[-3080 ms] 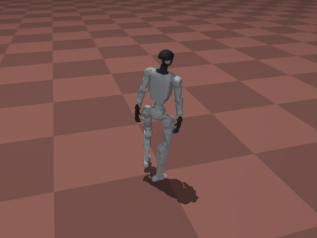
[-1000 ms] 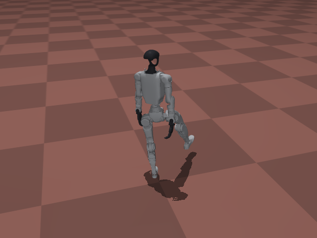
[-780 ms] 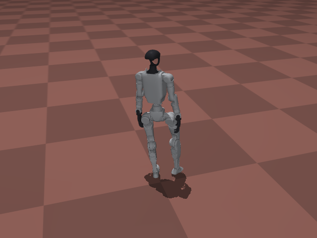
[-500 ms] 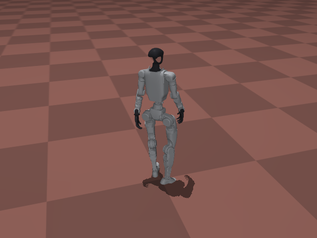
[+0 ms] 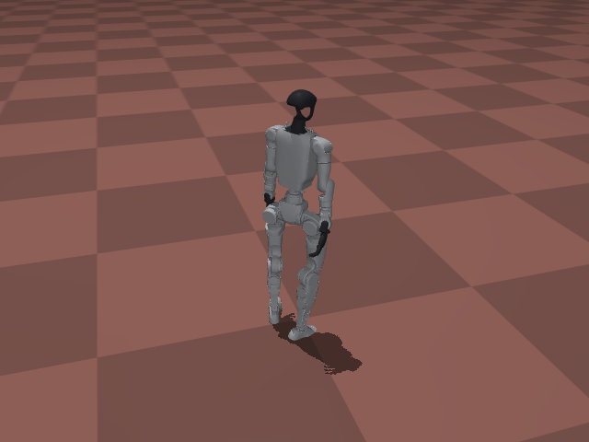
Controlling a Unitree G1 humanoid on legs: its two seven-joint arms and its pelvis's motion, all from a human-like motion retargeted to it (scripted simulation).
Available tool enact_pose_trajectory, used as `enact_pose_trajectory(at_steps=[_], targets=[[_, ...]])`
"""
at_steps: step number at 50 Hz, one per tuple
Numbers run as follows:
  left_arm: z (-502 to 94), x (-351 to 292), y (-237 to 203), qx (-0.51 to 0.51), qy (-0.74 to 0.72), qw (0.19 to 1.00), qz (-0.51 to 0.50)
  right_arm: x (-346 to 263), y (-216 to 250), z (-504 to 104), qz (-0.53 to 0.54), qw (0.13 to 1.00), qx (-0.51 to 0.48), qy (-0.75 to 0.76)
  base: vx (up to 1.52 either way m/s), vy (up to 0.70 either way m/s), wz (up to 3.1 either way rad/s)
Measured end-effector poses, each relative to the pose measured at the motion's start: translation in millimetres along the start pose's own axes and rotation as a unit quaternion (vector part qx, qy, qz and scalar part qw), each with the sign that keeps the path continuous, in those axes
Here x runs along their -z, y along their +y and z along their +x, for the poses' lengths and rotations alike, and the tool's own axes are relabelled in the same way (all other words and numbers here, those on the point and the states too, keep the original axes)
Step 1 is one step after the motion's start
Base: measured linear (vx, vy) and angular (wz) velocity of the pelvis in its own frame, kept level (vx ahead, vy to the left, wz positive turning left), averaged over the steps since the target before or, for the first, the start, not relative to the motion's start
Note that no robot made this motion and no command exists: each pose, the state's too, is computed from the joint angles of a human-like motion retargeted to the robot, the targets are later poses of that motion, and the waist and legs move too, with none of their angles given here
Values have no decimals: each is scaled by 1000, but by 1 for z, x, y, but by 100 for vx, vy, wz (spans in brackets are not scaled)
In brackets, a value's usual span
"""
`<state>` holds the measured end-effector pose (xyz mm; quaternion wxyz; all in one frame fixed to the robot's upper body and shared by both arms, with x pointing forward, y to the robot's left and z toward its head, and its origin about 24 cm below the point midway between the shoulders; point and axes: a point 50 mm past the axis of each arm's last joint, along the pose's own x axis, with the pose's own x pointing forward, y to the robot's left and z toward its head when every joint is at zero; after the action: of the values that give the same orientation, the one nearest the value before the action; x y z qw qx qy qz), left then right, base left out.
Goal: In place motions
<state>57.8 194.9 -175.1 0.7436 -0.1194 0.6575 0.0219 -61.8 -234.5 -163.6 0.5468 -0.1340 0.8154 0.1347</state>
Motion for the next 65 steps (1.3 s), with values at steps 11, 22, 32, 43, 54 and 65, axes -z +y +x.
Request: enact_pose_trajectory(at_steps=[11,22,32,43,54,65], targets=[[-7,37,28,-80,29,996,30,-42,-26,-14,19,997,26,-77,-18,-2,-40],[-16,102,31,-85,112,989,-40,-119,-60,-53,-172,967,113,-149,-10,-9,-66],[-38,182,10,-62,252,956,-135,-209,-6,-96,-219,909,72,-348,-2,-6,-49],[-32,145,38,-104,191,970,-112,-130,-3,-39,-225,954,42,-192,0,5,69],[-15,24,48,-89,6,996,-14,15,-1,-1,40,998,-2,39,3,2,102],[-14,9,42,-89,-23,990,110,-18,-1,-4,-17,1000,11,-13,8,4,5]])
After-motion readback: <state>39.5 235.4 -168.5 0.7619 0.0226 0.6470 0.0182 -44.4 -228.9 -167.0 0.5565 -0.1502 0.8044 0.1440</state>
